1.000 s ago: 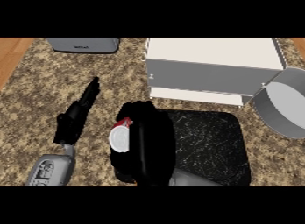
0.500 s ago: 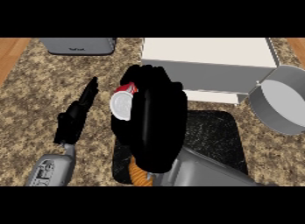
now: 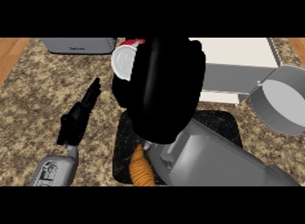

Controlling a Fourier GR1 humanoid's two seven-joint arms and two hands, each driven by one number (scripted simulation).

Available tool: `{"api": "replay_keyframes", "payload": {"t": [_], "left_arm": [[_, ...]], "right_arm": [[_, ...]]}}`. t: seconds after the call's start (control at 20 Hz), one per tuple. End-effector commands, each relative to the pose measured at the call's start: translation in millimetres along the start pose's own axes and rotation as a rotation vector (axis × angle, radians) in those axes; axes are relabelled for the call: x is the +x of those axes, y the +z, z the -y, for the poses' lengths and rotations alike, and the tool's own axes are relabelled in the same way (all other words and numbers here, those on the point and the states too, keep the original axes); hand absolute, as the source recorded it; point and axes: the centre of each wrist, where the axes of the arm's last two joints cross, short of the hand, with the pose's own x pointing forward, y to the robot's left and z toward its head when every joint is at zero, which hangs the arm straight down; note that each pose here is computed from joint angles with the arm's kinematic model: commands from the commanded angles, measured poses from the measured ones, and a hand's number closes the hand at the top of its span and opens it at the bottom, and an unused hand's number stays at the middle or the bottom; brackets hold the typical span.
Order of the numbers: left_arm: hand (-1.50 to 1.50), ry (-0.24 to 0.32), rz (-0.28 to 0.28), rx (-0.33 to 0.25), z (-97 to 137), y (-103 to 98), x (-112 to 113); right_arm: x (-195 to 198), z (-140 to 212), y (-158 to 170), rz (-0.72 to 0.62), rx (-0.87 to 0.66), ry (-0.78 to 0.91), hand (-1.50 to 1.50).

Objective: Pick the can from the tray and place it in the tiered shelf

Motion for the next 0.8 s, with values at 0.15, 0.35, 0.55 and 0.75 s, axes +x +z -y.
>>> {"api": "replay_keyframes", "payload": {"t": [0.15, 0.35, 0.55, 0.75], "left_arm": [[0.00, -0.022, 0.006, 0.006, -16.0, -0.4, -1.2], [0.00, -0.002, -0.002, 0.017, -7.5, -0.2, 3.5], [0.00, -0.011, 0.003, 0.013, -3.6, 0.0, 4.3], [0.00, -0.002, -0.004, 0.007, -8.2, -2.8, 2.1]], "right_arm": [[24.2, 19.3, -21.9, -0.243, -0.065, 0.096, 1.50], [33.0, 26.1, -37.7, -0.234, -0.134, 0.112, 1.50], [37.6, 23.3, -45.3, -0.205, -0.130, 0.160, 1.50], [23.4, 13.0, -65.7, -0.186, -0.145, 0.219, 1.50]]}}
